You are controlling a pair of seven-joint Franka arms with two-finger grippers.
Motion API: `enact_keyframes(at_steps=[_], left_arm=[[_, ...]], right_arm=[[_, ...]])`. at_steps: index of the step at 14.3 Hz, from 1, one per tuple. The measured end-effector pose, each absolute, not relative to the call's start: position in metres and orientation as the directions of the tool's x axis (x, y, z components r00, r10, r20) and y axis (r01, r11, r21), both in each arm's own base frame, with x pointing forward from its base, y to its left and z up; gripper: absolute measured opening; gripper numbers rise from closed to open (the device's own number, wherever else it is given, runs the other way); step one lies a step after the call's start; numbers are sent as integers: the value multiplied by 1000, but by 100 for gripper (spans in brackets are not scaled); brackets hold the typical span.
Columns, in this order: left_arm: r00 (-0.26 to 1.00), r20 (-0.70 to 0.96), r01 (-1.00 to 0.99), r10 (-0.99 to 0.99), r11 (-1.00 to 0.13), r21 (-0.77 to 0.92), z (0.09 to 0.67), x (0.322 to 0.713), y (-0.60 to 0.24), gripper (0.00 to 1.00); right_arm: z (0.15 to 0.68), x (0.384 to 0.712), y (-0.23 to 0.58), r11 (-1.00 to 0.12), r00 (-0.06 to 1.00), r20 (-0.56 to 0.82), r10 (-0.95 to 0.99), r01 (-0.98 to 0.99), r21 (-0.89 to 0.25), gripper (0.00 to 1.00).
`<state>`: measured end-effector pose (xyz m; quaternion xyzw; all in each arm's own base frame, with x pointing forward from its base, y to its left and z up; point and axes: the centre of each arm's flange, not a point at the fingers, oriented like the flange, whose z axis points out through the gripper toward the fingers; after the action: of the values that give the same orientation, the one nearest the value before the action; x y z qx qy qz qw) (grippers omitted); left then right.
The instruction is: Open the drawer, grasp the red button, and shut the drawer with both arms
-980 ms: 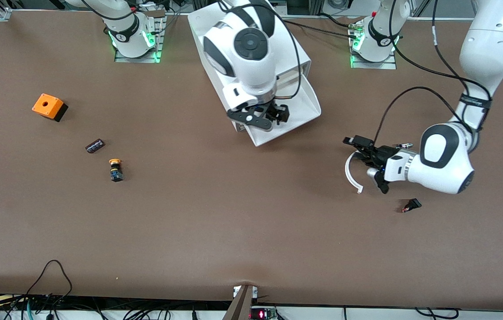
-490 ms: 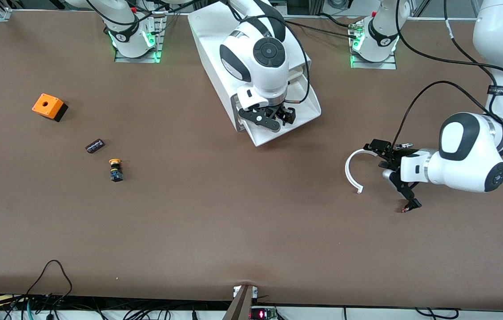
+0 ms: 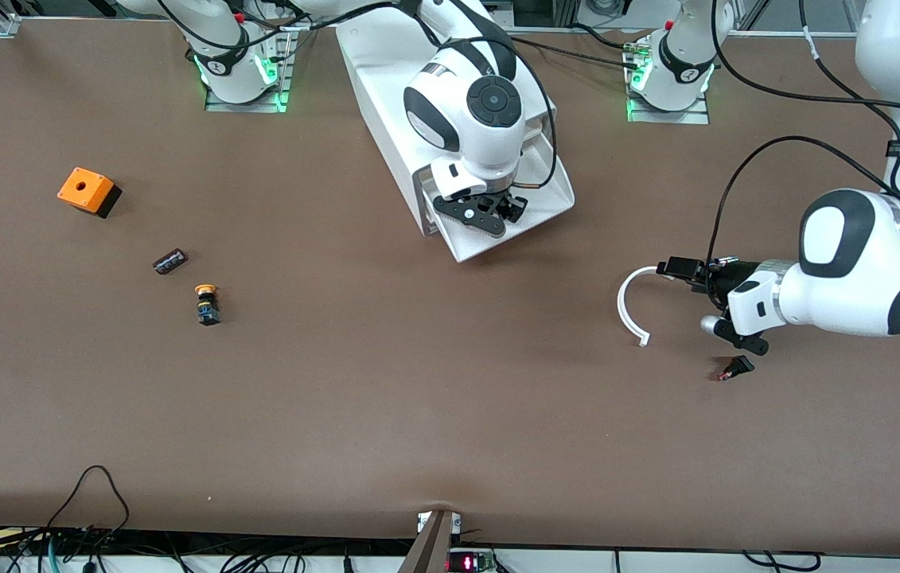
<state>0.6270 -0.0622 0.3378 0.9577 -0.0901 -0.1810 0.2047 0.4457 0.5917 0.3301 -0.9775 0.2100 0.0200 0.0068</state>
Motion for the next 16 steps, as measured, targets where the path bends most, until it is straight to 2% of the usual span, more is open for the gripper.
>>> enact_keyframes(at_steps=[1, 7, 11, 16], left_arm=[[922, -339, -55, -189, -928, 367, 348, 623, -79, 100], [910, -406, 156, 84, -977, 147, 367, 592, -200, 100], [887, -368, 333, 279, -939, 90, 345, 581, -245, 100], [863, -323, 422, 389, -906, 35, 307, 549, -322, 100]], right_arm=[[331, 446, 592, -912, 911, -41, -410, -411, -7, 42], [356, 467, 580, -916, 917, -11, -400, -400, -27, 41], [421, 512, 529, -948, 948, -19, -318, -318, -11, 41], [477, 569, 420, -995, 990, -100, -101, -101, 1, 41]])
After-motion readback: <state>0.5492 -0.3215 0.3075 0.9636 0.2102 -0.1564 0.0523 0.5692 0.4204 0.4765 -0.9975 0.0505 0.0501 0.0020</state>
